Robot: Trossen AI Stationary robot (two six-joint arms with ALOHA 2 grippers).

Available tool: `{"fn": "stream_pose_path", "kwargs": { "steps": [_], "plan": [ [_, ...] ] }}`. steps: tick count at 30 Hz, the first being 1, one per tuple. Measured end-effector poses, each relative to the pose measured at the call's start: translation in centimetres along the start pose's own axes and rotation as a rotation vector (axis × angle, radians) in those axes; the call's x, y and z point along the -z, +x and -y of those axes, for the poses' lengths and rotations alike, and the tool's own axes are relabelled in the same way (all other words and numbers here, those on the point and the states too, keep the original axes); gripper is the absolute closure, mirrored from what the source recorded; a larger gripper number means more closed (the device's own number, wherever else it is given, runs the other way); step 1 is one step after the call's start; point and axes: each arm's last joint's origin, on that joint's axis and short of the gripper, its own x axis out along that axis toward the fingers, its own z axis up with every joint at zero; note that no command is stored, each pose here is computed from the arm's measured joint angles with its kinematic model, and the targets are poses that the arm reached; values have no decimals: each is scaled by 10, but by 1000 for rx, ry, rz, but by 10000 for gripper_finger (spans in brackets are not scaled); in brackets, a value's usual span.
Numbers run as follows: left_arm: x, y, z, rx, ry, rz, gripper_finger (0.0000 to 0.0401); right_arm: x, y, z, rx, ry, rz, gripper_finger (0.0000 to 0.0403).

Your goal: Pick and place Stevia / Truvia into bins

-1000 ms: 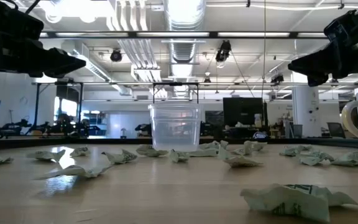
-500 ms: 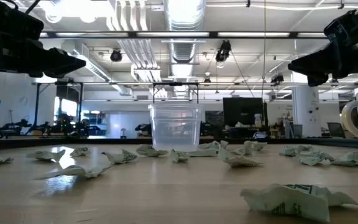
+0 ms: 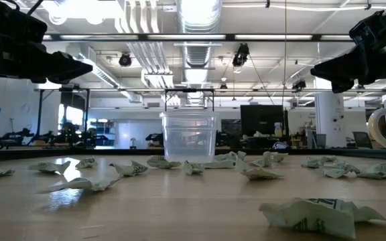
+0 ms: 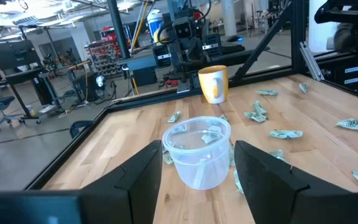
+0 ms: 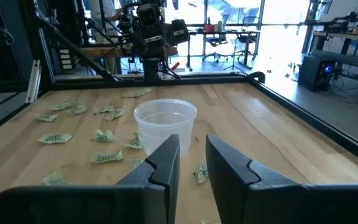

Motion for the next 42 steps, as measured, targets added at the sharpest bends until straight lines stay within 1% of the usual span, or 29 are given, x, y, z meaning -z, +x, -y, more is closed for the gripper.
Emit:
{"fn": "stream_pose_path", "kwargs": {
  "steps": [25,30,35,39,42],
  "plan": [
    [0,0,0,0,0,0,216,0,0,0,0,0,4,335],
    [0,0,0,0,0,0,216,-9,0,0,-4,-2,91,335],
    [0,0,0,0,0,0,216,-15,-1,-1,-13,78,155,335],
    [0,0,0,0,0,0,216,-18,-2,-1,-15,73,184,335],
    [0,0,0,0,0,0,216,-21,-2,-1,-13,40,219,335]
  ]
}}
